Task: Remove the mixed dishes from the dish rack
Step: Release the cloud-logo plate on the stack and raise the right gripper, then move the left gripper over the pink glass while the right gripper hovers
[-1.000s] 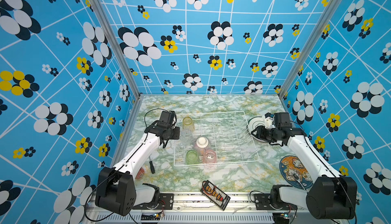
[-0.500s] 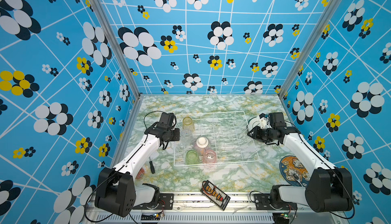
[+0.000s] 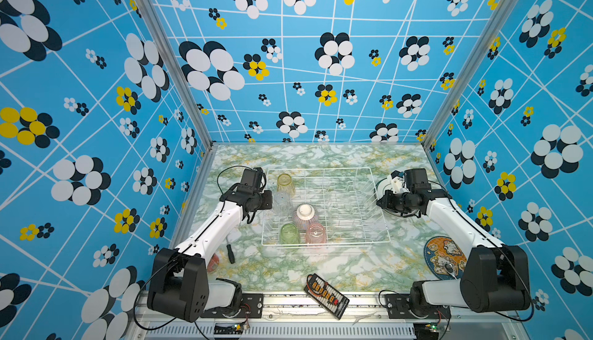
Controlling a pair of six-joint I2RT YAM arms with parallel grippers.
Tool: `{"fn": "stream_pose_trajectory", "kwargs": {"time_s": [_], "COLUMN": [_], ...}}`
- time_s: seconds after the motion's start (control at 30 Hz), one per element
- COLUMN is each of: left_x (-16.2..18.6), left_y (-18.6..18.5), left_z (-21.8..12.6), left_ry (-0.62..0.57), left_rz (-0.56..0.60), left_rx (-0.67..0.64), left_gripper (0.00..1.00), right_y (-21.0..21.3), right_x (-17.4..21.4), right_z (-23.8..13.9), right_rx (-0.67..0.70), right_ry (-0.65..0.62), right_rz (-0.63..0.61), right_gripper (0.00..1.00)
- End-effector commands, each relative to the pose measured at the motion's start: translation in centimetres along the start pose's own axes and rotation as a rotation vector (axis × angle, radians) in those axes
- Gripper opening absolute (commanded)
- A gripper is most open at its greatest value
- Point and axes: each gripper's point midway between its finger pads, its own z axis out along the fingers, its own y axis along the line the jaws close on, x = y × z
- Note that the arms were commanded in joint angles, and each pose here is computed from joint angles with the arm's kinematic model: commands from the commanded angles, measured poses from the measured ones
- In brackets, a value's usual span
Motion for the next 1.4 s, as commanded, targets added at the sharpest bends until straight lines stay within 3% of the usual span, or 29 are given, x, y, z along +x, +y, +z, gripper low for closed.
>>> {"fn": "stream_pose_trajectory", "kwargs": {"time_s": [0.0, 0.47, 0.7, 0.97, 1.13, 1.37], "left_x": [0.5, -2.4, -2.7, -3.5, -4.6, -6.3], "left_y": [-2.5, -4.3, -4.7, -4.2, -4.0, -2.5], "left_z": [1.0, 2.6, 3.3, 3.3, 1.6, -3.0], "left_ry": [0.051, 0.026, 0.025, -0.007, -0.079, -0.267], "left_rz": [0.047, 0.064, 0.063, 0.071, 0.073, 0.096], "left_rx": [0.118, 0.177, 0.192, 0.159, 0.138, 0.049], "left_gripper": [0.05, 0.06, 0.23, 0.35, 0.38, 0.42], "right_y": [0.3, -0.8, -1.8, -1.6, -1.2, -1.0], "right_x": [-0.9, -3.7, -4.8, -4.8, -5.3, -5.7], "right_z": [0.9, 1.8, 2.5, 2.4, 1.0, -0.2], "right_rx": [0.005, 0.086, 0.124, 0.115, 0.108, 0.113], "right_ry": [-0.009, -0.031, -0.027, -0.026, -0.071, -0.097], "right_rz": [0.039, 0.028, 0.028, 0.029, 0.012, 0.003], "right_gripper": [0.00, 0.00, 0.00, 0.00, 0.32, 0.64]}}
